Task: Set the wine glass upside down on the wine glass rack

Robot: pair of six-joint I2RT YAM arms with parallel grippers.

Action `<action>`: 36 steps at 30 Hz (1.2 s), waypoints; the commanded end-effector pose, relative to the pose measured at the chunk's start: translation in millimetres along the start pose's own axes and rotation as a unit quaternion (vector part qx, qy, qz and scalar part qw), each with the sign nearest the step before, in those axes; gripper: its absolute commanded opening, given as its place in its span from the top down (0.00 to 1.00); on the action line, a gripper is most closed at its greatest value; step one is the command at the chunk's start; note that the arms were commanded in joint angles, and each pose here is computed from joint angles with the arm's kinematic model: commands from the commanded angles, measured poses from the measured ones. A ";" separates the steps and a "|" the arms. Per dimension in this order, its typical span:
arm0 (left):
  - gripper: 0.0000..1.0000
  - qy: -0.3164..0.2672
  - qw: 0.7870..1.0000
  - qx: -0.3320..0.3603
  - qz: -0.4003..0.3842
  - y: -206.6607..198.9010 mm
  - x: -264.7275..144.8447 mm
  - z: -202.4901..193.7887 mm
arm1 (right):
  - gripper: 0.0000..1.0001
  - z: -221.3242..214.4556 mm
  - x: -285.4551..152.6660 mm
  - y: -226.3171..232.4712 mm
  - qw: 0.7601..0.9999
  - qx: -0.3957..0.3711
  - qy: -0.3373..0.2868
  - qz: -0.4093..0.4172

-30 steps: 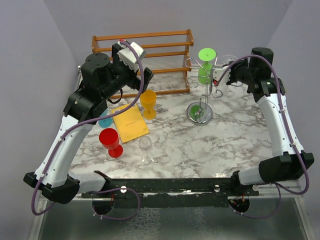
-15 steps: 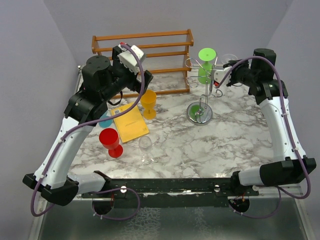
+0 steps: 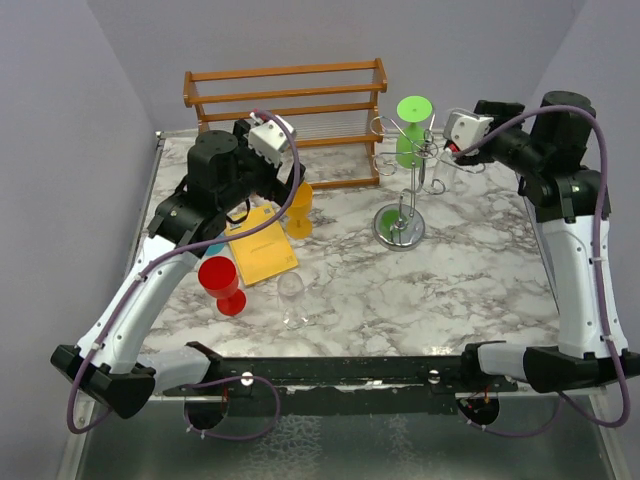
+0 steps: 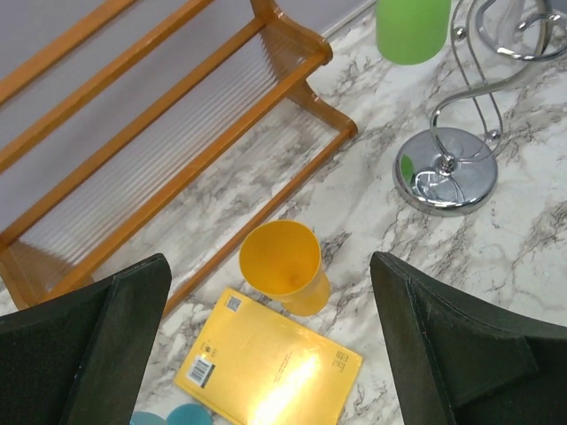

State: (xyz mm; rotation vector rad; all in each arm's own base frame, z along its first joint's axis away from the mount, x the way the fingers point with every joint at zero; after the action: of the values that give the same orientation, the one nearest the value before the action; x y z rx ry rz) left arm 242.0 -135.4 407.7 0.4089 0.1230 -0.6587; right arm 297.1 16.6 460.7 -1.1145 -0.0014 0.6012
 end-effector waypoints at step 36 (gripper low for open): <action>0.61 0.278 0.954 -0.069 -0.091 22.7 140.2 -154.2 | 0.17 31.1 -59.1 34.7 0.943 0.314 -0.075 -0.080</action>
State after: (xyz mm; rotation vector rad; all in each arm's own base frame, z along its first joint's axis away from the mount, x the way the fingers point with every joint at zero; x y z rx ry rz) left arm 366.6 -135.1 234.1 0.4323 0.7588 -0.6624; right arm 220.1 25.0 464.2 -0.4482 -0.0105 0.4910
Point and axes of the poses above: each gripper's point midway between its finger pads, its own x axis out along the fingers, its own y axis along the line the jaws close on, z = x × y, the point moved 10 cm from there along -x, back along the fingers, and after that the axes turned 9 degrees about x, right-handed, at the moved point
